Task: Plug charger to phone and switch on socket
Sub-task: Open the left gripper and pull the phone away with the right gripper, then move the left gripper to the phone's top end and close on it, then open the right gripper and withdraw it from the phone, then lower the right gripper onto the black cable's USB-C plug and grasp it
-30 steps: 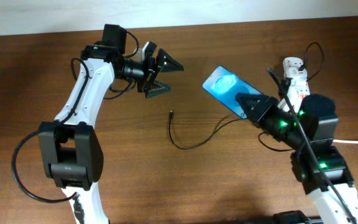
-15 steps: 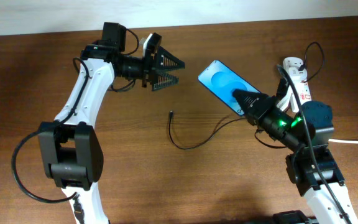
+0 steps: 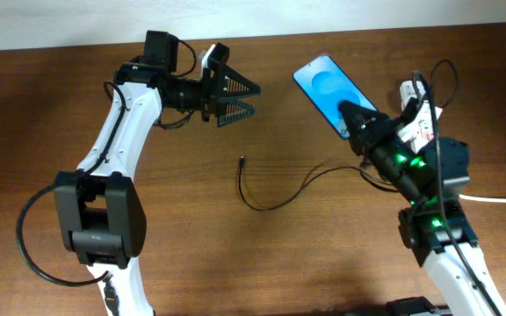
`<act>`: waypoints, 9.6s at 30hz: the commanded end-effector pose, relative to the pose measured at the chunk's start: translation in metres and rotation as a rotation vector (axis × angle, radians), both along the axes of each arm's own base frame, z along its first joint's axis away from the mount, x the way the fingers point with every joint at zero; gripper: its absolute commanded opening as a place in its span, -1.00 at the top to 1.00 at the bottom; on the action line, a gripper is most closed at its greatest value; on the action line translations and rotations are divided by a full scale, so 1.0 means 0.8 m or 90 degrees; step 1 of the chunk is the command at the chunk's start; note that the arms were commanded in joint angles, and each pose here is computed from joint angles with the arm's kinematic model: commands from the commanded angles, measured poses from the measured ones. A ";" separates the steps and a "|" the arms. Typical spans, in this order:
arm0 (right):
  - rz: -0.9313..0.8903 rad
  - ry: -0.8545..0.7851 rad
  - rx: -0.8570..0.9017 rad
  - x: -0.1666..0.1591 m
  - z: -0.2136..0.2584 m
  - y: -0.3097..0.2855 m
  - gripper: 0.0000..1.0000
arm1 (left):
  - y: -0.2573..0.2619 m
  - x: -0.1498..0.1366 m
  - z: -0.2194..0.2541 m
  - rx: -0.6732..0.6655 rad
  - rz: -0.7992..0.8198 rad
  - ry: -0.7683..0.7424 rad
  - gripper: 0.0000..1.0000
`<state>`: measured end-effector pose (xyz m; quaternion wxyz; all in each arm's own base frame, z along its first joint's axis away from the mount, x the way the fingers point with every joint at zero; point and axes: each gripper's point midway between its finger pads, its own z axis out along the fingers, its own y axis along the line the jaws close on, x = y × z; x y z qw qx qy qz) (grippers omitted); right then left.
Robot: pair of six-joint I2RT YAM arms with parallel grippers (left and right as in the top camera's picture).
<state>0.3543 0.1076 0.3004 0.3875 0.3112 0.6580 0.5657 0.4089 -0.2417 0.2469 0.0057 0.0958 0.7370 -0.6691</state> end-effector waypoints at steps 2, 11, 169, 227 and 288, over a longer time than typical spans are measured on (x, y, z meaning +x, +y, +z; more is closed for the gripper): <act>-0.020 0.005 0.024 0.016 -0.004 0.025 0.92 | 0.000 0.003 0.013 -0.015 -0.002 -0.006 -1.00; -0.120 0.005 0.007 0.036 -0.028 0.061 0.92 | -0.007 0.013 0.020 -0.017 -0.001 -0.001 -0.95; -0.138 0.052 0.164 0.062 -0.047 0.081 0.93 | -0.102 0.097 0.016 0.104 0.248 0.029 1.00; 0.324 0.055 -0.367 -0.043 -0.189 0.159 0.32 | 0.140 0.085 0.050 -0.060 0.138 -0.068 1.00; 0.385 0.352 -0.538 0.023 -0.298 0.214 0.09 | 0.245 0.114 0.040 -0.024 0.276 -0.065 1.00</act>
